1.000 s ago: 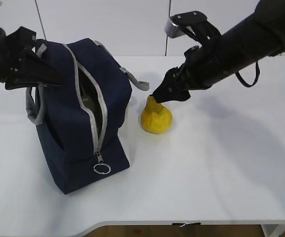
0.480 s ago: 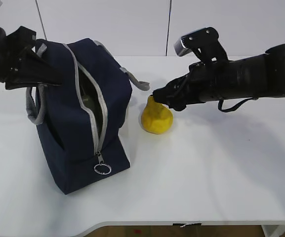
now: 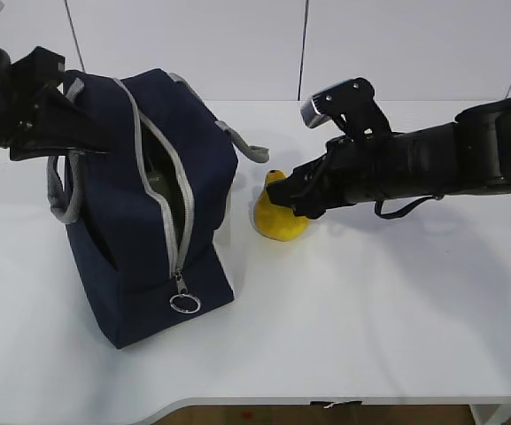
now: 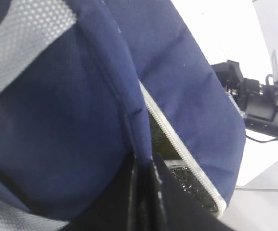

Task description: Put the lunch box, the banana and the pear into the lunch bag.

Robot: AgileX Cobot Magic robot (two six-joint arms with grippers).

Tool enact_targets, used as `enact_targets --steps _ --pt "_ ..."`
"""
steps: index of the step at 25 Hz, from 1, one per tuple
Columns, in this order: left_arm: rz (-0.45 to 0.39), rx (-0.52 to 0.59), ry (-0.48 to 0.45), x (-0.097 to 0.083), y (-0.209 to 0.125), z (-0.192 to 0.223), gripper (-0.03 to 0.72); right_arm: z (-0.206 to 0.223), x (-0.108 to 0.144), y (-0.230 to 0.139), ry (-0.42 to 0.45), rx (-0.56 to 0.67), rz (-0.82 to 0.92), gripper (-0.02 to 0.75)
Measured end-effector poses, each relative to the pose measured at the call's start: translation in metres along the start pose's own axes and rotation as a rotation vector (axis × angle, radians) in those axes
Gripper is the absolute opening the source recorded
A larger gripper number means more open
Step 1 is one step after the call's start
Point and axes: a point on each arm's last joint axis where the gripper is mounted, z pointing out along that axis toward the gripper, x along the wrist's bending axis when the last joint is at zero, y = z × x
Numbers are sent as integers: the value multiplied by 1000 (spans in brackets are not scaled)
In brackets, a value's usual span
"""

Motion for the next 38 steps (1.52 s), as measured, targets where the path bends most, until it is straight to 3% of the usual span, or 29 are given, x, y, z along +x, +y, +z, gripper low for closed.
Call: enact_targets --steps 34,38 --pt "0 0 0 0 0 0 3 31 -19 10 -21 -22 -12 438" --pt "0 0 0 0 0 0 3 34 -20 7 -21 -14 -8 398"
